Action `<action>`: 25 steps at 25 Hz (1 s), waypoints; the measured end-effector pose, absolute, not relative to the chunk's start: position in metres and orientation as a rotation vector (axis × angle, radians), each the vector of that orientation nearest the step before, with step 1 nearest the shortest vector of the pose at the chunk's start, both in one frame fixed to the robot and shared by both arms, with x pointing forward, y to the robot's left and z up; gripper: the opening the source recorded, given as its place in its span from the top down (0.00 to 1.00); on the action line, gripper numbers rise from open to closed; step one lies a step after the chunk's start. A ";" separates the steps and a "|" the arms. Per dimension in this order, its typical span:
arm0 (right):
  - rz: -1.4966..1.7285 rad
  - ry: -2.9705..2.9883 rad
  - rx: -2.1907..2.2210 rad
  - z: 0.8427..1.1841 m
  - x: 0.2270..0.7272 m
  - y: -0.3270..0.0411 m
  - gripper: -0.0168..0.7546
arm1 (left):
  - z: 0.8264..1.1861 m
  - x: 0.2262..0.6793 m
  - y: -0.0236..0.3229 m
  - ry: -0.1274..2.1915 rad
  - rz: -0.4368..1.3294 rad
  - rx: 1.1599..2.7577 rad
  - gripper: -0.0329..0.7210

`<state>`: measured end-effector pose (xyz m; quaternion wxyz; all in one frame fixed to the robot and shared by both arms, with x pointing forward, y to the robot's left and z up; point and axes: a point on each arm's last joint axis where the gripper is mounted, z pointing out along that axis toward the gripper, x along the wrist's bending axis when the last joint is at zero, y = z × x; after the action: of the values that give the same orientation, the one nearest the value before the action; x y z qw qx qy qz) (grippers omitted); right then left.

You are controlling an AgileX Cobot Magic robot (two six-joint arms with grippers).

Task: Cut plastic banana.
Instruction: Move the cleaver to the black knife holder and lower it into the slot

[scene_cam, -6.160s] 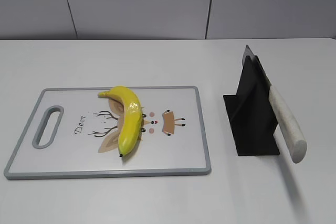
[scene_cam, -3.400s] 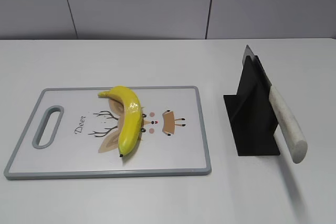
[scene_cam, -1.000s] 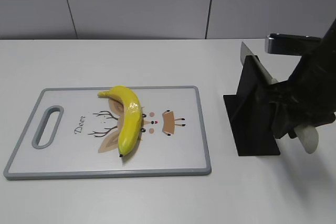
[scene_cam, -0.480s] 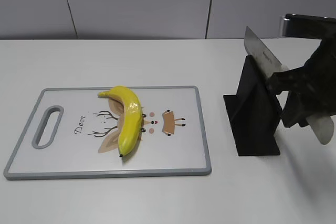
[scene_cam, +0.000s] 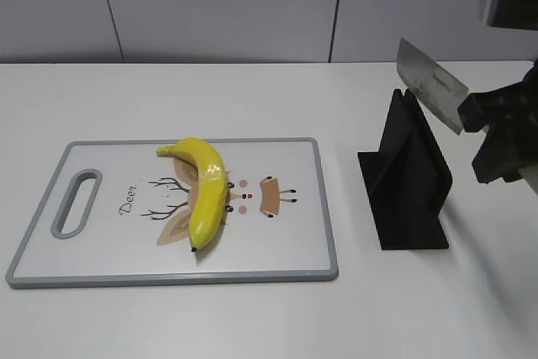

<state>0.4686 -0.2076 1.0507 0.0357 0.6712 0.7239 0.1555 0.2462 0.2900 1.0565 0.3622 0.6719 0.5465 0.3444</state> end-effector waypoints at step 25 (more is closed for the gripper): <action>0.660 2.400 1.311 1.110 0.474 -0.207 0.76 | 1.057 0.251 0.288 1.418 0.834 1.737 0.28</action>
<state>0.4743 -0.2074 1.1098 0.1637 0.4597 0.8416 0.2315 0.2511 0.2877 1.0566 0.3662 0.6756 0.5515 0.3244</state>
